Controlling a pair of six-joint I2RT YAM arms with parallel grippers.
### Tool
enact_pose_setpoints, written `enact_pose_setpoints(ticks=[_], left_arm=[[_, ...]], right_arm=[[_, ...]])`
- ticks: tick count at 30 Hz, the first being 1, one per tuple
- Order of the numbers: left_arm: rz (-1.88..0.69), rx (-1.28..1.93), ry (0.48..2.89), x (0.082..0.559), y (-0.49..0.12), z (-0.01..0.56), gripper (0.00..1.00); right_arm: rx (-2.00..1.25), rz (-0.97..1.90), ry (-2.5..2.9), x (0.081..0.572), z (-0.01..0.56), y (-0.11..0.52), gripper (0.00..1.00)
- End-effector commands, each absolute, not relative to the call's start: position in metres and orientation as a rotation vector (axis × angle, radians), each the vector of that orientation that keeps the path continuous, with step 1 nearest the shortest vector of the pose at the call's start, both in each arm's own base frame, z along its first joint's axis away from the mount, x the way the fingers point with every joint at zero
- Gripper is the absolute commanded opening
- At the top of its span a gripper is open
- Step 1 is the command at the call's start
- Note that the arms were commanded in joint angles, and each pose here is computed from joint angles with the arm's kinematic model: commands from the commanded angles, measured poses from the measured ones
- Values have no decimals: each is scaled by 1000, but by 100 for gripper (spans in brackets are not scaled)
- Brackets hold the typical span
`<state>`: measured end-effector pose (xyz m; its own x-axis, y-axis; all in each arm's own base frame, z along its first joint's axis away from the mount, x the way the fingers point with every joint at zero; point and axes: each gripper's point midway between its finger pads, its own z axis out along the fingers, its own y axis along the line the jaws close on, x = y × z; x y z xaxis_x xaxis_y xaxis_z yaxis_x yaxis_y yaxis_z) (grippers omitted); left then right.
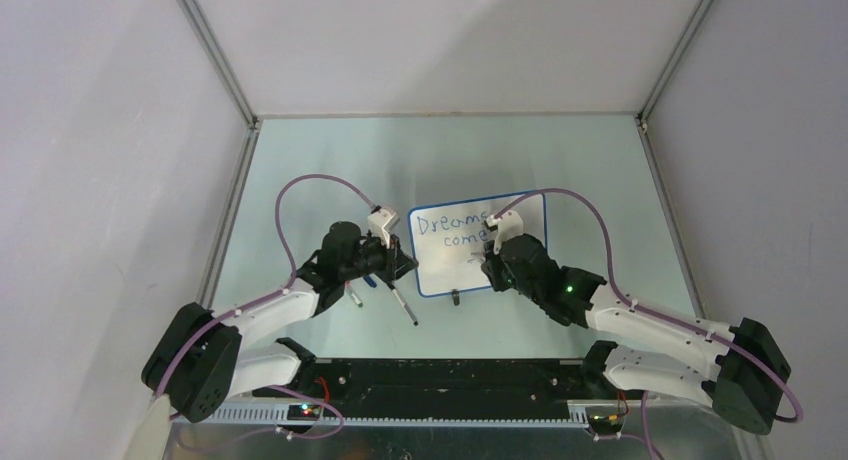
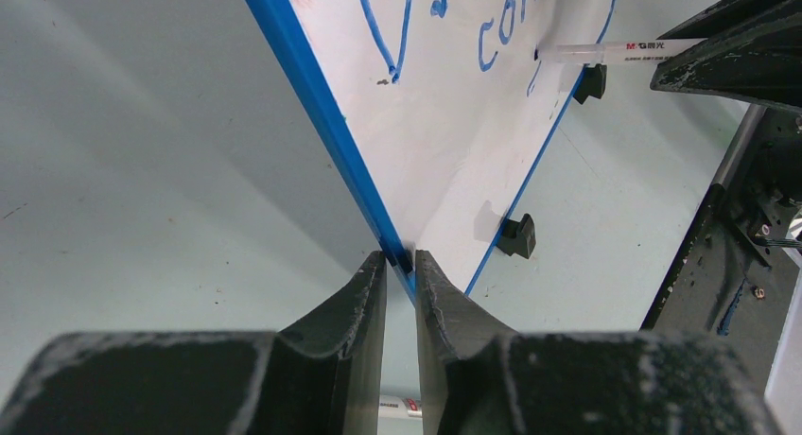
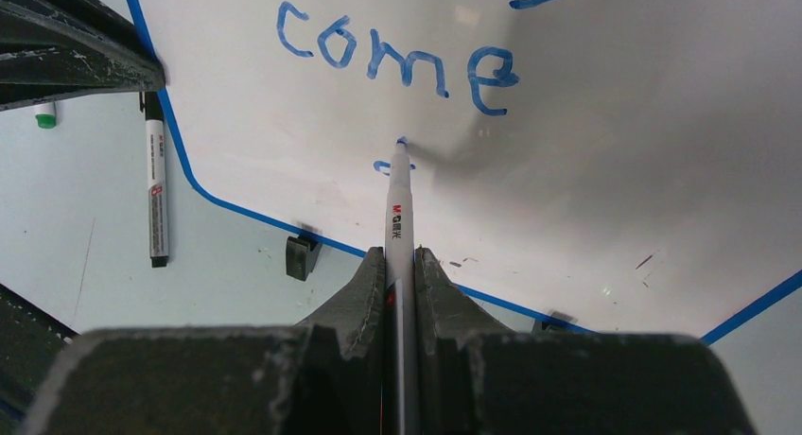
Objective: Write a sentence on the whiteboard
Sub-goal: Write a sentence with the whiteboard marker.
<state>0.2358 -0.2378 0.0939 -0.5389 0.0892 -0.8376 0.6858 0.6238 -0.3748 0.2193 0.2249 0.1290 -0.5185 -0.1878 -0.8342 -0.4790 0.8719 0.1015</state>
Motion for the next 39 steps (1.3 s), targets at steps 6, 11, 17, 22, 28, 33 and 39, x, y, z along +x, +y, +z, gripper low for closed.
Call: enact_pose_setpoints(ticks=[6,11,17,22,28,33,39], left_arm=[[-899,636,1935,242,-243,112,23],[-897,634,1935,242,-242,112,23],[-898,636,1933,242,-243,112,23],[-900,637,1936,241,-243,112,23],[-899,636,1933,242,-243,112,22],[-898,635,1935,242,-242,112,23],[-896,635,1935,242,-242,112,22]], right_arm=[[-488,409,2127,218,136,230,0],[-501,397,2151,215,130,229,0],[-515,386,2179,212,123,227,0],[-520,381,2194,210,120,226,0],[-507,360,2202,210,118,223,0],[-487,360,2185,213,123,221,0],[-472,381,2164,215,131,221,0]])
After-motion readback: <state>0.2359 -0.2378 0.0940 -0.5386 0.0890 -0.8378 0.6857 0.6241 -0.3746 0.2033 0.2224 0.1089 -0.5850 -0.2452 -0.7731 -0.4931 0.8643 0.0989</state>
